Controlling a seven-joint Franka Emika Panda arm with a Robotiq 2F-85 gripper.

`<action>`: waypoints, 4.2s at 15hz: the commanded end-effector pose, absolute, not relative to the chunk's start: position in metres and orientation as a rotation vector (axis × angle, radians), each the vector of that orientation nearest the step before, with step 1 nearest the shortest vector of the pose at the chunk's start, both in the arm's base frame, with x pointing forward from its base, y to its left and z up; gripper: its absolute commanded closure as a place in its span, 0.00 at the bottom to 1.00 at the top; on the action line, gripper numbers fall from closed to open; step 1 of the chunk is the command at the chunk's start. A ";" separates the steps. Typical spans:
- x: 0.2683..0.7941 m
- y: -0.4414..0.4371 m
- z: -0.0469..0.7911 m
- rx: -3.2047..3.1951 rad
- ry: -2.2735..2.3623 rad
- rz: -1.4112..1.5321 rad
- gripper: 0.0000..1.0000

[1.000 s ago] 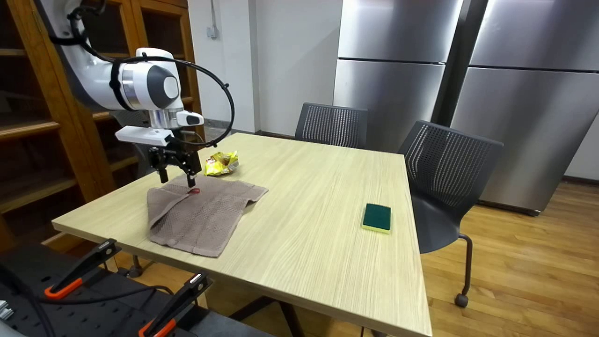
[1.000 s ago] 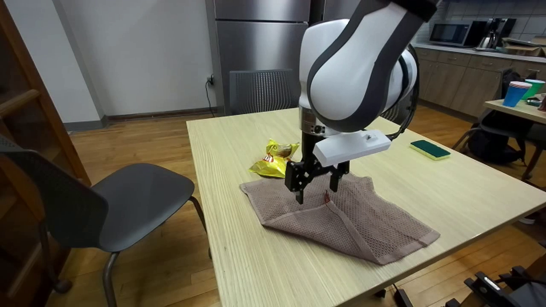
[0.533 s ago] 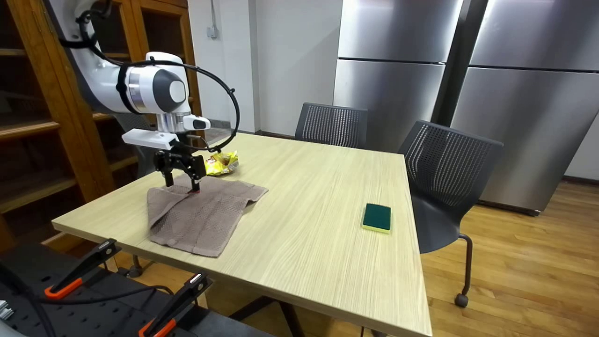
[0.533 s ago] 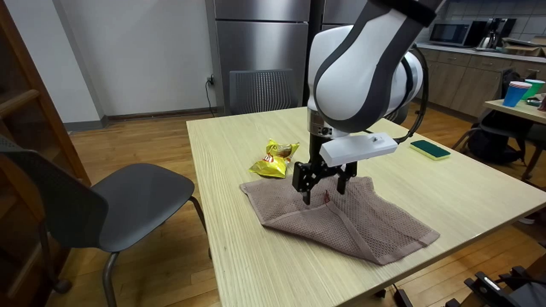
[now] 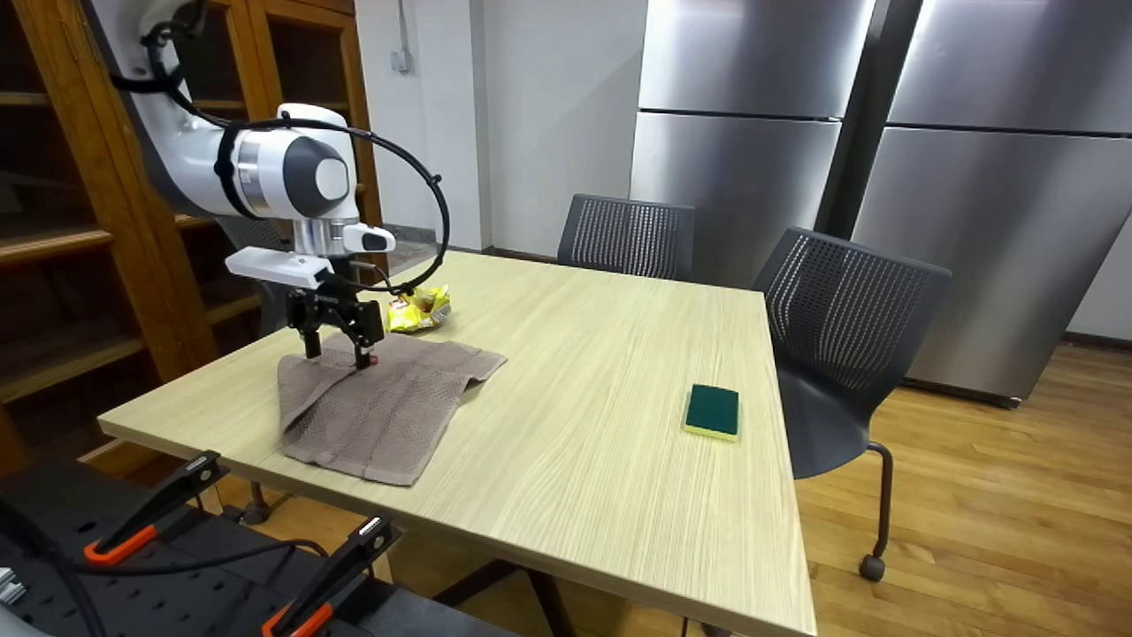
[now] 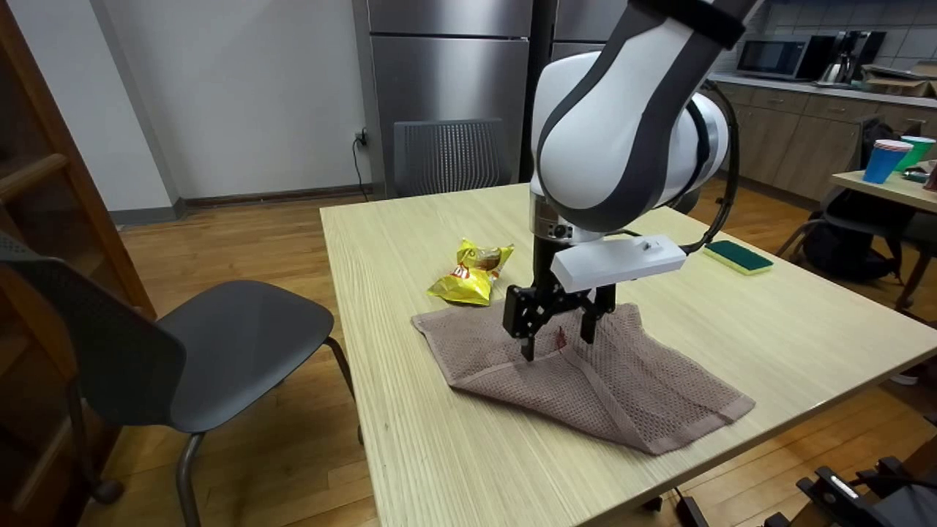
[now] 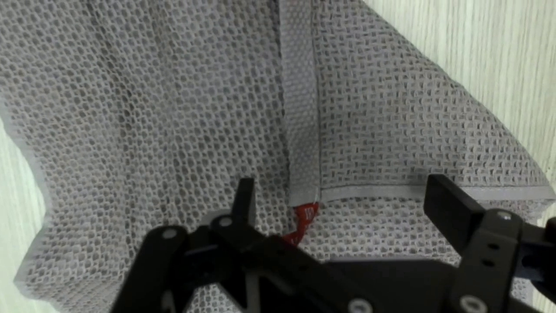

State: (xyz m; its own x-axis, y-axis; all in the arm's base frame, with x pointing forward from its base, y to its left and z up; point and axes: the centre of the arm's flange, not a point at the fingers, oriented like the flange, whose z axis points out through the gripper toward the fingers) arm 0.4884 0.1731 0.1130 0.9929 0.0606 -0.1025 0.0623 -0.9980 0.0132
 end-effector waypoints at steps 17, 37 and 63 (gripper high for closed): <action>0.476 0.173 0.124 3.146 0.103 -0.196 0.99; 0.404 0.239 0.130 3.118 0.606 -0.302 0.99; 0.388 0.260 0.123 3.073 0.796 -0.386 0.30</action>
